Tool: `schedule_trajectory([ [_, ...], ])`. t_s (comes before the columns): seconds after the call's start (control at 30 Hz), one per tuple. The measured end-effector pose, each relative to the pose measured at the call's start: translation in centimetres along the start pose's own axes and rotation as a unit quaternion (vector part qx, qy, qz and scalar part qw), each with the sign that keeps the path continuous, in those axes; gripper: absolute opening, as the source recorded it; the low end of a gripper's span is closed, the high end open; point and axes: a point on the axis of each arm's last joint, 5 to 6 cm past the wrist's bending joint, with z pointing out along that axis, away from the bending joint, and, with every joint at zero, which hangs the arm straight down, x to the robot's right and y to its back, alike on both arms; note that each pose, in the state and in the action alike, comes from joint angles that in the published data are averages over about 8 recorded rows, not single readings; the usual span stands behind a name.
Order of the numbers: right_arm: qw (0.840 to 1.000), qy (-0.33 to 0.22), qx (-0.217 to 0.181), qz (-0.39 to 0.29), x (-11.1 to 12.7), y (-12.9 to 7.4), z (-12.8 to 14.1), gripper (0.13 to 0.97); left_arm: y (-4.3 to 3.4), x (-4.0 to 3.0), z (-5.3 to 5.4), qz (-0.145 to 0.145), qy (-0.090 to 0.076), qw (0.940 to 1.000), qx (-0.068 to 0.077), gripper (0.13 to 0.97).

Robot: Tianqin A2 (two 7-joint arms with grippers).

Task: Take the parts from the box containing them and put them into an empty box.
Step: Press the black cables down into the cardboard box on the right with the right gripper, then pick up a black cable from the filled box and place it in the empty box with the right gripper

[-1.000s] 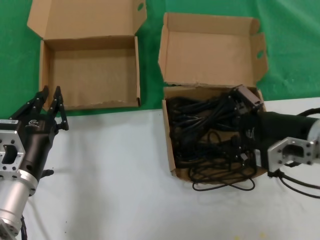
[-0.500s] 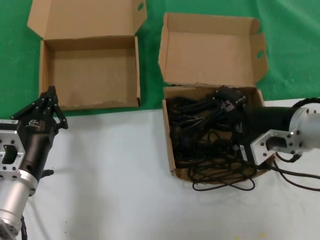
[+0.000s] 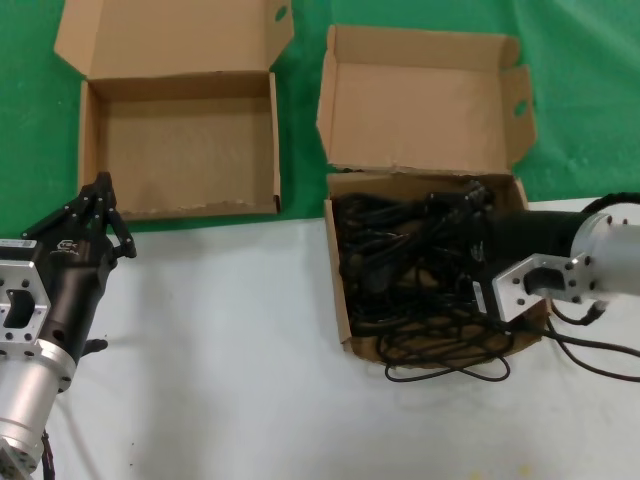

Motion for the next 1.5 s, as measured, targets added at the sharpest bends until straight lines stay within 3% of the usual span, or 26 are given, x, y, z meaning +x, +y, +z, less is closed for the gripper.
schedule_trajectory([
  [0.3,1.0,-0.01,0.002,0.01,-0.1,-0.6,0.1,0.432,0.0,0.0,0.0,0.0,0.0,1.0,0.0,0.145],
  [0.67,1.0,-0.008,-0.003,0.011,0.7,-0.8,-0.4,0.265,0.0,0.0,0.0,0.0,0.0,1.0,0.0,0.145],
  [1.07,0.999,0.03,0.018,0.036,7.6,-3.7,-4.1,0.211,0.0,0.0,0.0,0.0,0.0,1.0,0.0,0.145],
  [1.23,0.998,0.042,0.032,0.045,10.9,-5.4,-2.5,0.21,0.0,0.0,0.0,0.0,0.0,1.0,0.0,0.145],
  [1.5,0.996,0.069,0.05,0.038,15.5,-8.7,2.5,0.21,0.0,0.0,0.0,0.0,0.0,1.0,0.0,0.145],
])
